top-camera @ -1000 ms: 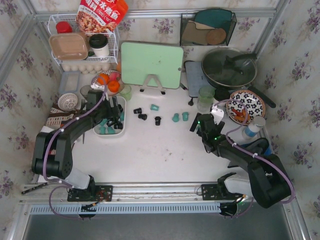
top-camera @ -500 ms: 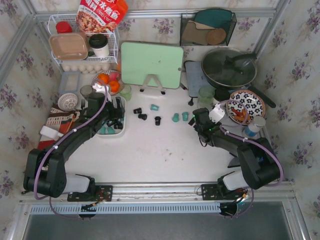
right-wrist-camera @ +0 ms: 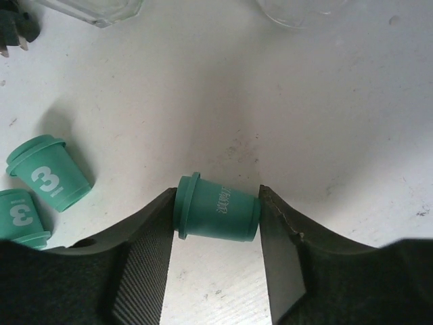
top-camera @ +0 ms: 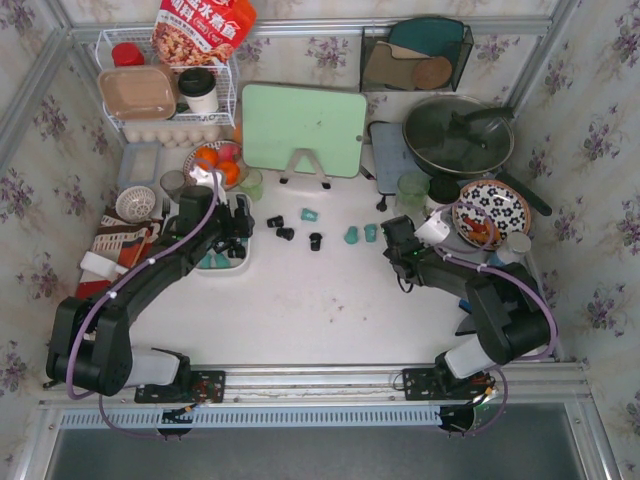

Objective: Mix the coffee capsules in the storage basket

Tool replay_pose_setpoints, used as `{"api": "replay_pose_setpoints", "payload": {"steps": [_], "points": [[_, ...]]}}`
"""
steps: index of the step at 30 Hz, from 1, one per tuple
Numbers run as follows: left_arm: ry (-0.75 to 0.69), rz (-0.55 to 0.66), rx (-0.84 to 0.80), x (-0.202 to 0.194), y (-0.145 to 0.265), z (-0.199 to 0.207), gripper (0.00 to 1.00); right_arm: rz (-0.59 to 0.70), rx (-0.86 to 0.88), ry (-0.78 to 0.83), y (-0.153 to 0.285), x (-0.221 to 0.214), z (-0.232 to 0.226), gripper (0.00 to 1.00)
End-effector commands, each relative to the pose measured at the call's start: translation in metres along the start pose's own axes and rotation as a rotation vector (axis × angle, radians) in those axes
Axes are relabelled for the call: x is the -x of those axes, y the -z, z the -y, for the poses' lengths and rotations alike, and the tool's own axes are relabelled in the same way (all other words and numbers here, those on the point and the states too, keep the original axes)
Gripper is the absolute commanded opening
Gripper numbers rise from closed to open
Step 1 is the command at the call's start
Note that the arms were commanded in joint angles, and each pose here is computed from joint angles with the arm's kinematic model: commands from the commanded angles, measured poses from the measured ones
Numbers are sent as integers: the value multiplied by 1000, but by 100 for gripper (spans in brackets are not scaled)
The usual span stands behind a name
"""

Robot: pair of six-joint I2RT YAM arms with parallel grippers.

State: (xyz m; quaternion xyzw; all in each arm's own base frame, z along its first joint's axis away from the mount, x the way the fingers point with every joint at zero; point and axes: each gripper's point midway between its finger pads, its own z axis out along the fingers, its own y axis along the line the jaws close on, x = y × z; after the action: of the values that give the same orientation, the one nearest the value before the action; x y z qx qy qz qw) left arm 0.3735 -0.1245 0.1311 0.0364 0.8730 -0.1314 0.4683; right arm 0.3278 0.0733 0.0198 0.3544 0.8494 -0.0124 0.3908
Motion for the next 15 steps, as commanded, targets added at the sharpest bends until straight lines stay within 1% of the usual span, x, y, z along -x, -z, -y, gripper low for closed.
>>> {"api": "replay_pose_setpoints", "payload": {"steps": [1,4,5,7,9,10,11,15], "points": [[-15,46,-24,14,0,8,99,18,19,10,5,7,-3,49],[-32,44,-39,14,0,14,99,27,91,61,13,14,-13,42],[-39,38,-45,13,-1,17,99,32,139,94,18,16,-19,37],[-60,27,-62,12,-3,23,99,64,237,151,29,25,-30,35],[-92,19,-85,11,-5,34,99,94,368,214,45,31,-45,34],[-110,16,-98,11,-5,40,99,116,444,256,54,34,-52,31],[-128,13,-109,11,-5,45,99,143,505,302,63,36,-58,30],[-182,-1,-118,10,-4,65,99,278,771,468,106,41,-84,29]]}}
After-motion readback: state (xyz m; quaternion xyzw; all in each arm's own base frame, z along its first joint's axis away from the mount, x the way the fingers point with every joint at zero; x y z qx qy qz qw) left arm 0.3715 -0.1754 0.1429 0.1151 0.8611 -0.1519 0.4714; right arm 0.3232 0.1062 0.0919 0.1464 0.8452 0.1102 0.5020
